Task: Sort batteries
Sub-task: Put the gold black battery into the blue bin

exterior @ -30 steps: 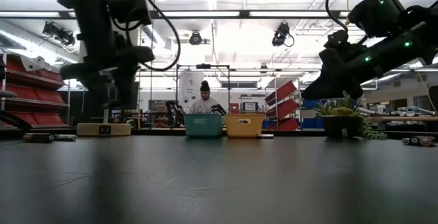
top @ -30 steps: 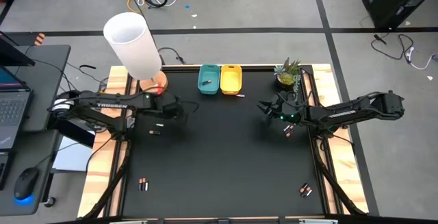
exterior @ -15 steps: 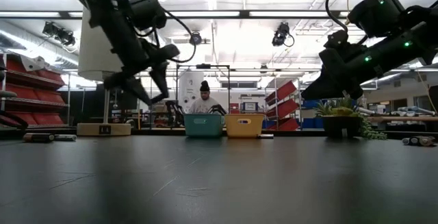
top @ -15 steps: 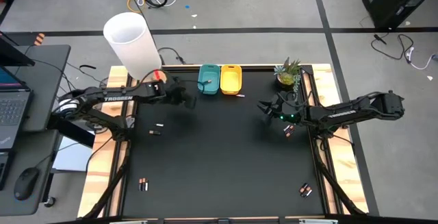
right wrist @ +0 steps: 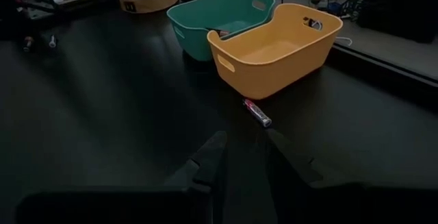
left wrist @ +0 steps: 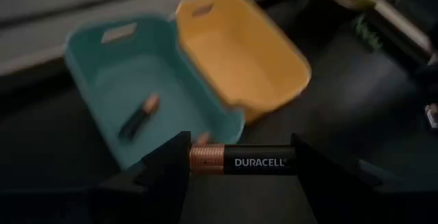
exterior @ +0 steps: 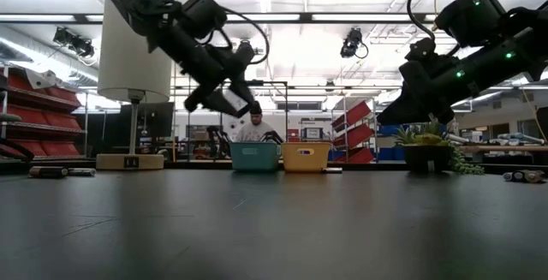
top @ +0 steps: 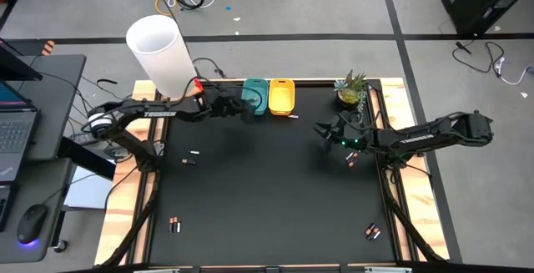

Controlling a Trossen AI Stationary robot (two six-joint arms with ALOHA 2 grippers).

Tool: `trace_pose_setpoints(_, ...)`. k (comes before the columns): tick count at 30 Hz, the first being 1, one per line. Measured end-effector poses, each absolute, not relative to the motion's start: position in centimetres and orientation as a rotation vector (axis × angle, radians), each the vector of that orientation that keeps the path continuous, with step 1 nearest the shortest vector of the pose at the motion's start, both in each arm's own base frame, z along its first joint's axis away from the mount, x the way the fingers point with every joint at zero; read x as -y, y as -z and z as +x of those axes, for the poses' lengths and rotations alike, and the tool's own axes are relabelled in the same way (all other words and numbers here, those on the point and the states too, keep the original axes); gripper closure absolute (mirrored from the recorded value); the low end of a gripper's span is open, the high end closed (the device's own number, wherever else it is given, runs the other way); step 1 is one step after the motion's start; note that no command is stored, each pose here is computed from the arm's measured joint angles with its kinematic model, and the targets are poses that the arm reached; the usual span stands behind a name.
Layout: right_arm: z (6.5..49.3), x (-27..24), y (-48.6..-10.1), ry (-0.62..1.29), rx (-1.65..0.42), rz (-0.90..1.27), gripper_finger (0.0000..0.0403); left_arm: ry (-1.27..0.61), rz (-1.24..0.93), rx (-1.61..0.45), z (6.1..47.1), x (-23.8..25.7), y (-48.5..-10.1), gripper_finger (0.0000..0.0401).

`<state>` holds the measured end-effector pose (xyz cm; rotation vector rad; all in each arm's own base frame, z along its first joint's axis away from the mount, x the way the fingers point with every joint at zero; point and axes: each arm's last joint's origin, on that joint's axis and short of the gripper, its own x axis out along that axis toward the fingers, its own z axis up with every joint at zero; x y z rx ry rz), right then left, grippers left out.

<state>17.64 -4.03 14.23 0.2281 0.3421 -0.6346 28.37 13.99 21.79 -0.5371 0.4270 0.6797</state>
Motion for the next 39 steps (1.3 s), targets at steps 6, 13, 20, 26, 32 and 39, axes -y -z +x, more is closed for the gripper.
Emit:
trace_pose_setpoints(6,17.6,4.0,-14.2,0.633,-0.348,0.214,0.0315,-0.658,-0.296,-0.420,29.9,-15.6,-22.4,0.0151)
trace_pose_setpoints(13,17.6,4.0,-14.2,0.632,-0.352,0.206,0.0315,-0.739,-0.161,-0.501,30.3,-17.2,-20.2,0.0151)
trace_pose_setpoints(20,17.6,4.1,-14.2,0.631,-0.355,0.196,0.0315,-0.776,-0.194,-0.554,30.2,-18.3,-18.2,0.0144)
trace_pose_setpoints(26,17.6,4.1,-14.2,0.631,-0.355,0.196,0.0315,-0.783,-0.198,-0.554,30.2,-18.5,-18.1,0.0120)
trace_pose_setpoints(32,17.6,4.1,-14.3,0.632,-0.348,0.193,0.0315,-0.782,-0.198,-0.553,30.2,-18.4,-18.1,0.0113)
trace_pose_setpoints(39,17.6,4.1,-14.3,0.632,-0.348,0.193,0.0315,-0.681,-0.276,-0.534,30.4,-18.1,-18.1,0.0112)
